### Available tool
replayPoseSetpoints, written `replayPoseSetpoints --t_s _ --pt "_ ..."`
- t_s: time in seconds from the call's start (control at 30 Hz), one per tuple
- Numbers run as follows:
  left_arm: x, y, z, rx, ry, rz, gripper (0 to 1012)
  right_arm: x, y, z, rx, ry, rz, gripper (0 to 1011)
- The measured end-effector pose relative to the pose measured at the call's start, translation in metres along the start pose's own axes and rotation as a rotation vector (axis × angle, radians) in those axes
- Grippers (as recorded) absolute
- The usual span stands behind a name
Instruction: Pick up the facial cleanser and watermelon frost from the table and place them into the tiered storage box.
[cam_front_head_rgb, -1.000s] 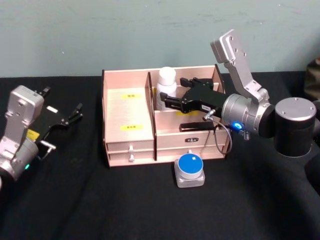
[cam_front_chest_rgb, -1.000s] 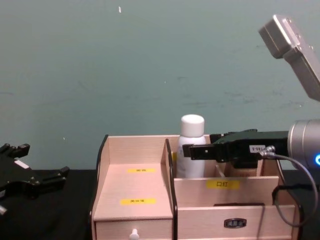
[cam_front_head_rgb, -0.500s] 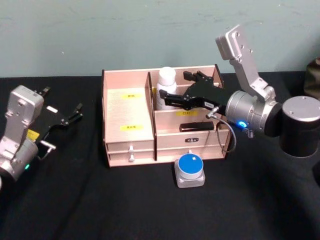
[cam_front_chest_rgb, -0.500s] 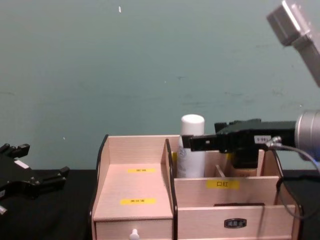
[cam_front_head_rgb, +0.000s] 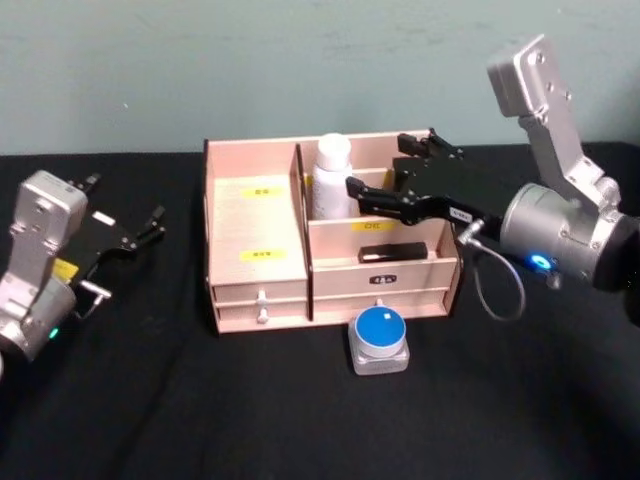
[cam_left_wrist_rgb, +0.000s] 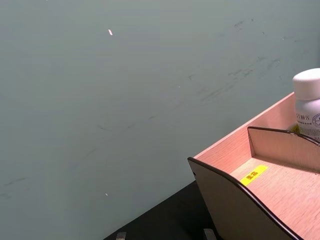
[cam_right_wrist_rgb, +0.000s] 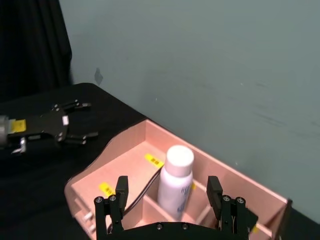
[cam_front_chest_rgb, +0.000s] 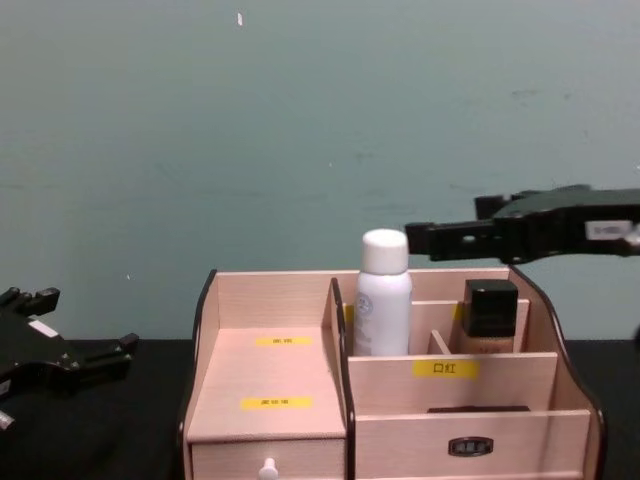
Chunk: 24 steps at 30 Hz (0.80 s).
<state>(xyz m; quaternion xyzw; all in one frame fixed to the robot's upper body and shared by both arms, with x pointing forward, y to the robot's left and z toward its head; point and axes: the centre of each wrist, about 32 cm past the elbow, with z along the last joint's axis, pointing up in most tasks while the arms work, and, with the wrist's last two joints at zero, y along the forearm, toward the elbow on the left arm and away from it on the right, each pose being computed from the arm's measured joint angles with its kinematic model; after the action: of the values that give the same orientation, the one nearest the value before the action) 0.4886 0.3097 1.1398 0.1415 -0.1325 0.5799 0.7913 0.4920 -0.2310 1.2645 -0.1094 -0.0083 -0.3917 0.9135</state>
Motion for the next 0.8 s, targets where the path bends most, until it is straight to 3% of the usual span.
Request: replayPoseSetpoints --t_s 0.27,0.5,0.6,0.8 --pt "0.0 0.0 0.0 0.0 0.0 0.0 1001 -0.022 -0.036 0.002 -0.051 0.012 0.001 1000" --pt "0.0 0.0 0.0 0.0 0.0 0.0 1001 -0.047 -0.061 -0.009 -0.115 0.064 0.009 1000" --pt "0.0 0.0 0.0 0.0 0.0 0.0 1001 -0.055 -0.067 -0.014 -0.143 0.085 0.009 1000" --pt "0.0 0.0 0.0 0.0 0.0 0.0 1001 -0.071 -0.076 -0.024 -0.251 0.12 -0.004 1000"
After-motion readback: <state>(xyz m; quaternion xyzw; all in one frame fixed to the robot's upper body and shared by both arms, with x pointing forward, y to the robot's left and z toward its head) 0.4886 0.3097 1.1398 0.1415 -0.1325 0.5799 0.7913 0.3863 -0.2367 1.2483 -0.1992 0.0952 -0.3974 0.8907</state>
